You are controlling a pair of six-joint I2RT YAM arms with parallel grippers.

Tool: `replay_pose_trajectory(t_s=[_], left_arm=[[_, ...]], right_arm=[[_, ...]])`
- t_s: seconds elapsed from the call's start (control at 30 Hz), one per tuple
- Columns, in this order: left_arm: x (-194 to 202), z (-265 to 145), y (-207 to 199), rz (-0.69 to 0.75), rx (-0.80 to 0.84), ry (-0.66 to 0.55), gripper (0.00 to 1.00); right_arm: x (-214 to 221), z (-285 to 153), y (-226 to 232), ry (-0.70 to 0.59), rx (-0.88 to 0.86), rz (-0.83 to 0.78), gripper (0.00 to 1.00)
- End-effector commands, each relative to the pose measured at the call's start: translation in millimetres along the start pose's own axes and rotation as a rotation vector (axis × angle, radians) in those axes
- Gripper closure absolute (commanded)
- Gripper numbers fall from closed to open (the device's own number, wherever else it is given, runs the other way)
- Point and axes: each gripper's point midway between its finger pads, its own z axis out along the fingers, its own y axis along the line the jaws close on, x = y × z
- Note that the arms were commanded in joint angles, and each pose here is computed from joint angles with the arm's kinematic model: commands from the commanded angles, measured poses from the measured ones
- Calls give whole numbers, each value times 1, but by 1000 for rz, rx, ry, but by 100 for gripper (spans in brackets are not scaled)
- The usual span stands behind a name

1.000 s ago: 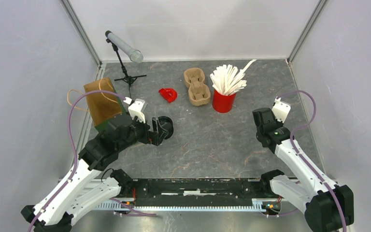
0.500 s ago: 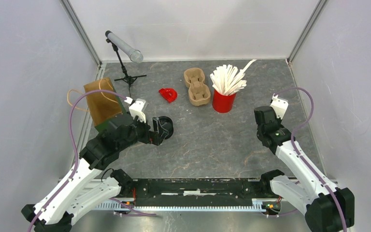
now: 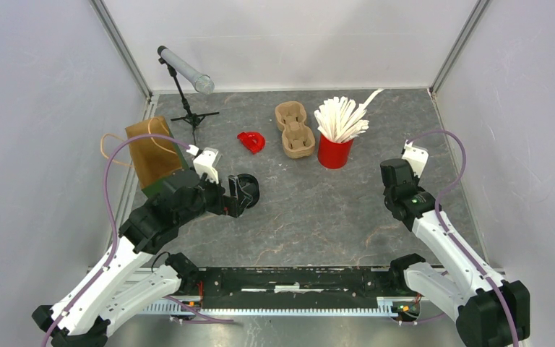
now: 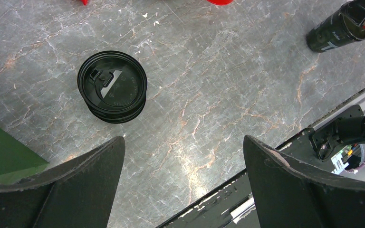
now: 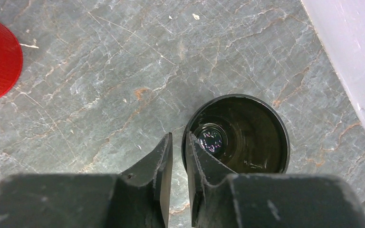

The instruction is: Pack the takeout coffee

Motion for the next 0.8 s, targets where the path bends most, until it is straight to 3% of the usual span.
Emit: replay_pose_trajectory(t_s=[0.0,0.77], left_arm=[[-1,1,-3,3,13,-5,0],[1,2,-2,2,10,2,0]], right_arm=[[-16,-6,-5,-23,25,16,76],[6,5,-6,22,34,-20,79]])
